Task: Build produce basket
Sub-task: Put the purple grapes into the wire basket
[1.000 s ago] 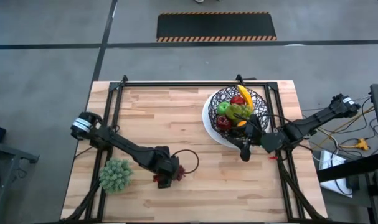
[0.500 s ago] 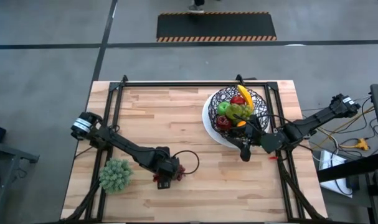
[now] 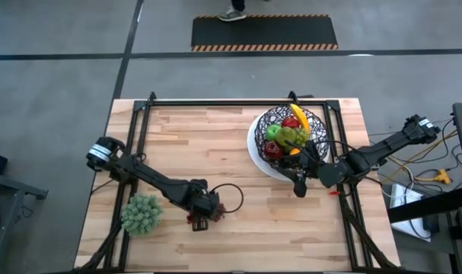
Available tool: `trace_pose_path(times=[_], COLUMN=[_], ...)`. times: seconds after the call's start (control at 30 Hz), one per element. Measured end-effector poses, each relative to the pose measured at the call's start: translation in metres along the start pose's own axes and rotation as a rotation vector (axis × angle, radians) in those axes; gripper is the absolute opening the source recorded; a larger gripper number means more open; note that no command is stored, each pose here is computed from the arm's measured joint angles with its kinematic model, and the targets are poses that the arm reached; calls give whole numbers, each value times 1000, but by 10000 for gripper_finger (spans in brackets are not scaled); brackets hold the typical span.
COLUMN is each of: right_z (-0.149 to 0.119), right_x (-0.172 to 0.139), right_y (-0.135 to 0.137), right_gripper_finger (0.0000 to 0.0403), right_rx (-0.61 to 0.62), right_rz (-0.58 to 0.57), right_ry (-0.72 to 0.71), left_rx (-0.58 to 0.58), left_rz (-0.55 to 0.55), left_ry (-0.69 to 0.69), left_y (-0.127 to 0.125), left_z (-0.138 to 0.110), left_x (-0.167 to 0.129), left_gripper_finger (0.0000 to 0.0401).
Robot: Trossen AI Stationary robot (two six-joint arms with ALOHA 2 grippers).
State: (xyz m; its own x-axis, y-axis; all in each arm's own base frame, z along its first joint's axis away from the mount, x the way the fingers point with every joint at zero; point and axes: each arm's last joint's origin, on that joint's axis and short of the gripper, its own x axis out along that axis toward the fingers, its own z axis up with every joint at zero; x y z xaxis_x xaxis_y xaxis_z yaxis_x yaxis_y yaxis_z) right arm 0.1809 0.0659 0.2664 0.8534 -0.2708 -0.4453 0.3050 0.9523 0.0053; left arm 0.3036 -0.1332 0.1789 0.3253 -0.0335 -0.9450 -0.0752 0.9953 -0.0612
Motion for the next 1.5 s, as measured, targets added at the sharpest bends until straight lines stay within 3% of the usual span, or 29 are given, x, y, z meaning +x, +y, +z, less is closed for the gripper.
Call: trace_pose_path(times=[0.2,0.43,0.73,0.9,1.03,1.3,1.5], right_z=[-3,-15,-23,-18,-20,-36,-38], right_x=[0,-5,-18,-29,-36,-41,-58], right_y=[0,5,6,4,0,-13,-30], right_gripper_finger=[253,253,253,253,253,253,253], right_rx=[-6,-57,-207,-252,-277,-293,-227], right_rz=[-2,-22,14,63,116,222,326], right_ry=[13,-5,-72,-171,-267,-384,-513], left_rx=[-5,6,263,345,323,230,126], left_rz=[-19,-18,28,126,173,212,237], left_ry=[-43,-187,-670,-929,-1003,-1145,-1237], left_y=[0,-3,-8,13,39,87,115], left_z=[4,21,68,94,107,141,162], left_x=[-14,-45,-83,-94,-97,-62,-30], left_gripper_finger=[7,4,4,4,4,4,4])
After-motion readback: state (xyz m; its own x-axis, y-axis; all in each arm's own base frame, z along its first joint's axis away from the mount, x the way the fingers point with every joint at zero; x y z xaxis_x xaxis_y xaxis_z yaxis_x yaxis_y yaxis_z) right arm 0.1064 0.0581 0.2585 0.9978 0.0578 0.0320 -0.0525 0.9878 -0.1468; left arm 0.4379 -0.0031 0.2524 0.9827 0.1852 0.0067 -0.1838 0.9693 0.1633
